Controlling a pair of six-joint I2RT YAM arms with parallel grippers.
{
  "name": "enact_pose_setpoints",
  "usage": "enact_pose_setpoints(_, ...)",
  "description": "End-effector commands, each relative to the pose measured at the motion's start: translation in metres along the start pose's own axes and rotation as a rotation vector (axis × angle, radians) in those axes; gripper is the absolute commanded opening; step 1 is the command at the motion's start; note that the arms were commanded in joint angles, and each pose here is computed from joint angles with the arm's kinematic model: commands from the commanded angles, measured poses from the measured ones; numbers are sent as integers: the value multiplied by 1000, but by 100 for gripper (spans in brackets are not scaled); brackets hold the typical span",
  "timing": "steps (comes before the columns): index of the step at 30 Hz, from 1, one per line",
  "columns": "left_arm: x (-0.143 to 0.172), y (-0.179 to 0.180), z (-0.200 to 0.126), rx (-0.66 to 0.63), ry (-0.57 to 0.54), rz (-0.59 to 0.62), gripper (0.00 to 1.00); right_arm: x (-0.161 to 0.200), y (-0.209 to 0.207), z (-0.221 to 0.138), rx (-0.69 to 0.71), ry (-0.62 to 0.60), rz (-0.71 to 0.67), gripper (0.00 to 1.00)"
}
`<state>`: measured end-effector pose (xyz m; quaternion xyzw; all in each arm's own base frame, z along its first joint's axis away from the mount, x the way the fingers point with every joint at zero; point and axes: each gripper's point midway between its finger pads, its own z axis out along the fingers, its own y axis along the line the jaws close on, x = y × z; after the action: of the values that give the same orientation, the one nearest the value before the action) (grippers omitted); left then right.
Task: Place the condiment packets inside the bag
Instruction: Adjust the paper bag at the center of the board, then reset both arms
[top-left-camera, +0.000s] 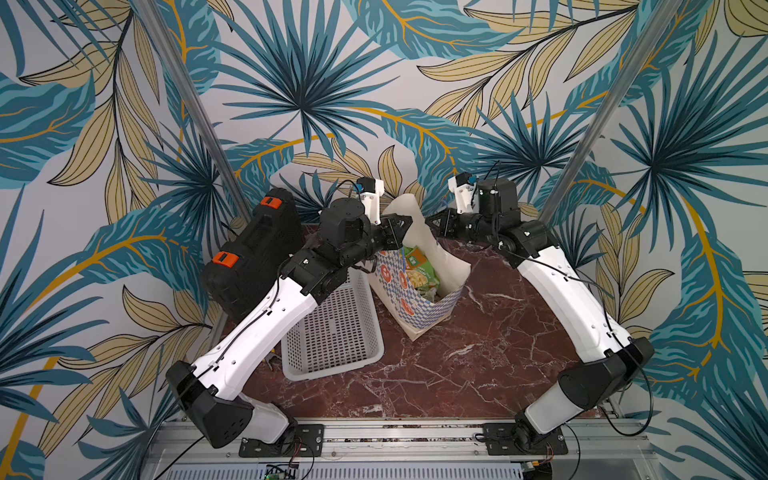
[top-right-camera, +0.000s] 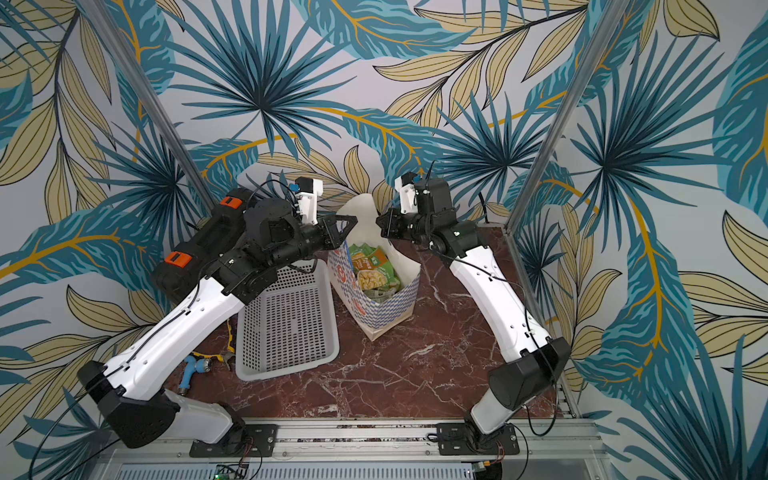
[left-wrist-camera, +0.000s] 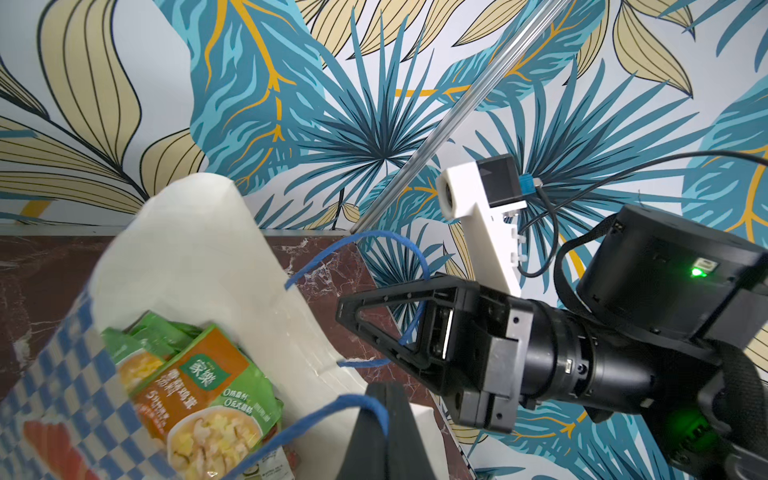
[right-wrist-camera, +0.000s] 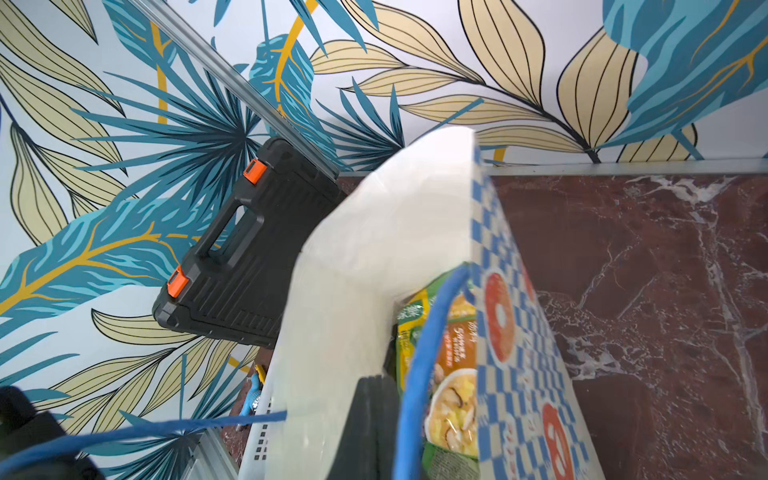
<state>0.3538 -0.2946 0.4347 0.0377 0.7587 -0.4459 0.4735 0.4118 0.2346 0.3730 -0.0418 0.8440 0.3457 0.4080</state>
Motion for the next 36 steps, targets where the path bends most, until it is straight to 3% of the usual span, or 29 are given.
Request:
enact_pose_setpoints(1,-5,13,15,20,-40,20,4,1,15,-7,-94,-52,26,0)
enact_pose_setpoints(5,11,33,30,3,-4,-4,7,15,9,-2,-85,-22,40,2)
enact_pose_setpoints(7,12,32,30,8,0,-9,15,15,11,-3,-86,-15,30,8)
enact_pose_setpoints(9,8,27,27,19,-6,-7,31,11,15,-7,-86,-16,16,20)
enact_pose_setpoints(12,-1,20,17,16,-22,12,46,6,19,-18,-74,-19,-17,30)
enact_pose_setpoints(14,-7,14,6,10,-33,30,63,1,17,-30,-29,-33,-49,41)
enact_pose_setpoints(18,-16,10,-27,-40,-62,69,99,-7,6,-63,94,-84,-113,74)
enact_pose_setpoints(22,-22,19,-66,-147,-110,113,100,-7,-7,-101,209,-153,-163,99)
enact_pose_setpoints(30,-18,40,-135,-283,-203,153,100,12,-41,-165,403,-281,-219,99)
enact_pose_setpoints(36,6,79,-163,-447,-181,159,100,36,-77,-189,562,-307,-234,99)
